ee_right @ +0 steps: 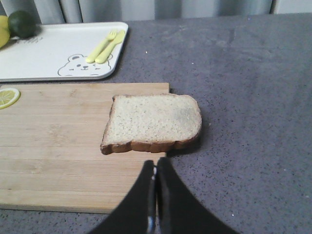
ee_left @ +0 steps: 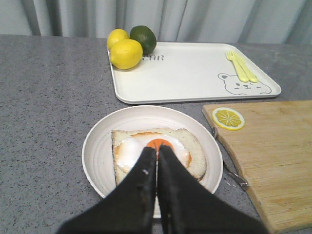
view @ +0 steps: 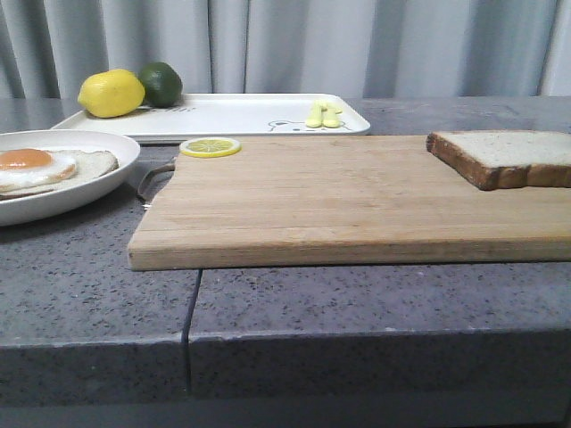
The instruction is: Place bread and move sandwich to tray
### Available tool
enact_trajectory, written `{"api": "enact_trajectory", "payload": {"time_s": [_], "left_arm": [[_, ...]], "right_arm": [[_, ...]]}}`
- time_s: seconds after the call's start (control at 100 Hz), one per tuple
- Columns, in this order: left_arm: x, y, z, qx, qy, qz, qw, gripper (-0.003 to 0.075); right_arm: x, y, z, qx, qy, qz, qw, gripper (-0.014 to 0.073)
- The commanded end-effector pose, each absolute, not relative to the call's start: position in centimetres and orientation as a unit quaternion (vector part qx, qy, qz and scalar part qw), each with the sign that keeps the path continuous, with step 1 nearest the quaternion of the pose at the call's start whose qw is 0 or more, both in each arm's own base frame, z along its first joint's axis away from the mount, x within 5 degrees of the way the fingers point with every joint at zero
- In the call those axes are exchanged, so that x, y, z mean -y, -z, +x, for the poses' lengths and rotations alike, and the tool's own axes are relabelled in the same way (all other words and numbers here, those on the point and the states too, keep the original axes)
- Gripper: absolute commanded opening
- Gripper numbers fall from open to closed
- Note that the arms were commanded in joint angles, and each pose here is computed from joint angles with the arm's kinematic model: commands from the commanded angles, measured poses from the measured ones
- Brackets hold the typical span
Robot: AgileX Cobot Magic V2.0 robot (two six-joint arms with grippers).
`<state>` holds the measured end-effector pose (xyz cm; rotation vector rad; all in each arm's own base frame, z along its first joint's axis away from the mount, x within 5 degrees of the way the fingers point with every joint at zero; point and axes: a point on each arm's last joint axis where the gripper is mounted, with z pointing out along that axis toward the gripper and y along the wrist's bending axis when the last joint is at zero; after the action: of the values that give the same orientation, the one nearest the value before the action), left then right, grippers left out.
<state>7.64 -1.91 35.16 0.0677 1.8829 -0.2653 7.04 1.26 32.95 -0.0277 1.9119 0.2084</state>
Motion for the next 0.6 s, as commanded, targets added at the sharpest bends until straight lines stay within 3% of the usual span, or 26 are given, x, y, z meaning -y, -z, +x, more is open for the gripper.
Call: {"api": "enact_trajectory", "payload": {"time_s": [0.0,0.24,0.59], "left_arm": [[2.0,-38.2,8.5,-0.796,0.117,0.033,0.594,-0.002],[2.4,-40.6,9.2,-0.803,0.136,0.037,0.579,-0.002],[2.6,-40.3,9.1,-0.819,0.138,0.042,0.556,-0.0019]], "right_arm": [[-1.3,-35.5,8.0,-0.811,-0.087,-0.01,0.578,-0.0066],[-1.6,-38.2,9.7,-0.852,-0.073,-0.028,0.517,-0.0066],[-1.7,-38.4,10.1,-0.856,-0.074,-0.028,0.512,-0.0066]]}}
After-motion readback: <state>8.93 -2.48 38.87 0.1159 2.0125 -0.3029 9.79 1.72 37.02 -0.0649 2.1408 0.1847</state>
